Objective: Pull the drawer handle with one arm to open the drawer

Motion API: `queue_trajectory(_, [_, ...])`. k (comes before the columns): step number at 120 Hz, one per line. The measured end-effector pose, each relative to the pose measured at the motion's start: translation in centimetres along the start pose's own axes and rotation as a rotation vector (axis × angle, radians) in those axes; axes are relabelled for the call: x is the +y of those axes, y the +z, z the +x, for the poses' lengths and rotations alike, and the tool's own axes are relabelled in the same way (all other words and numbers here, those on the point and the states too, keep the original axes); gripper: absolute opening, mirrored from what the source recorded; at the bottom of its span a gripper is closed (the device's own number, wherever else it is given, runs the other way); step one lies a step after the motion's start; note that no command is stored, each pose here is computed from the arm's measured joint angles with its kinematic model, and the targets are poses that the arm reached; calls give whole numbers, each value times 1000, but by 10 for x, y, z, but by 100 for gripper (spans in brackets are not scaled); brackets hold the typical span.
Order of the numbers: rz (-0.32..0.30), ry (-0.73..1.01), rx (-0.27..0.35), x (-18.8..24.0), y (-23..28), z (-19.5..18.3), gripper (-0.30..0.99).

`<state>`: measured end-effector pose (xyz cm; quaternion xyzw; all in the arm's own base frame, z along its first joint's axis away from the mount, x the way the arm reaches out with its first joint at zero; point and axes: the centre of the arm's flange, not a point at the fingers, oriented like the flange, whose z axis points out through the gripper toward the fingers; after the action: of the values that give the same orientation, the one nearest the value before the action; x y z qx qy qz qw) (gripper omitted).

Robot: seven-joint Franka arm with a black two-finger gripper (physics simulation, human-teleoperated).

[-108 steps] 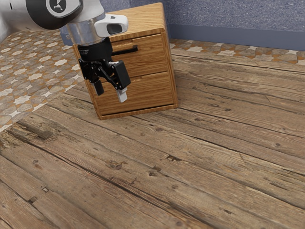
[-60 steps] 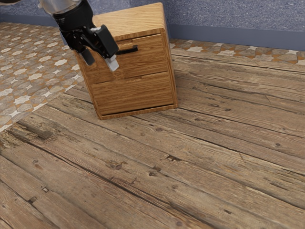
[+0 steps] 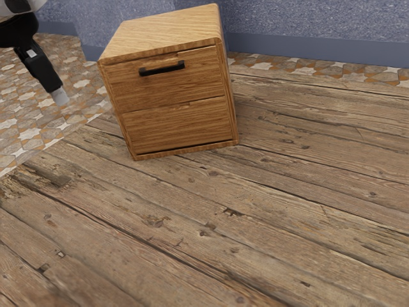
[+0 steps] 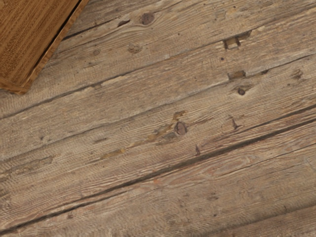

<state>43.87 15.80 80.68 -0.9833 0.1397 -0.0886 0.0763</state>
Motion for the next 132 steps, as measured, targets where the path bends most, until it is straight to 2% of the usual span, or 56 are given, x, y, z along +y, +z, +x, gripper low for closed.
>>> queue_trajectory(10, [-6,81,0,-41,36,6,69])
queue_trajectory(26, [-15,263,19,-63,55,2,69])
queue_trajectory(31, [8,303,2,-68,54,-3,69])
queue_trajectory(38, [51,388,-16,-64,49,0,69])
queue_trajectory(50, [92,585,-30,-52,58,31,69])
queue_trajectory(64, [146,789,-19,-39,53,56,69])
queue_trajectory(80, [158,965,-10,-33,69,80,69])
queue_trajectory(84, [149,964,-20,-50,84,78,69])
queue_trajectory(88, [137,905,-48,-93,103,55,69])
queue_trajectory(97, [146,630,-106,-219,116,-75,69])
queue_trajectory(101, [170,544,-111,-248,111,-120,69])
queue_trajectory(104, [197,513,-109,-260,103,-136,69])
queue_trajectory(109, [242,510,-98,-267,91,-136,69])
queue_trajectory(121, [363,561,-85,-273,62,-103,69])
queue_trajectory(126, [396,585,-79,-277,59,-89,69])
queue_trajectory(132, [417,626,-44,-275,61,-68,69])
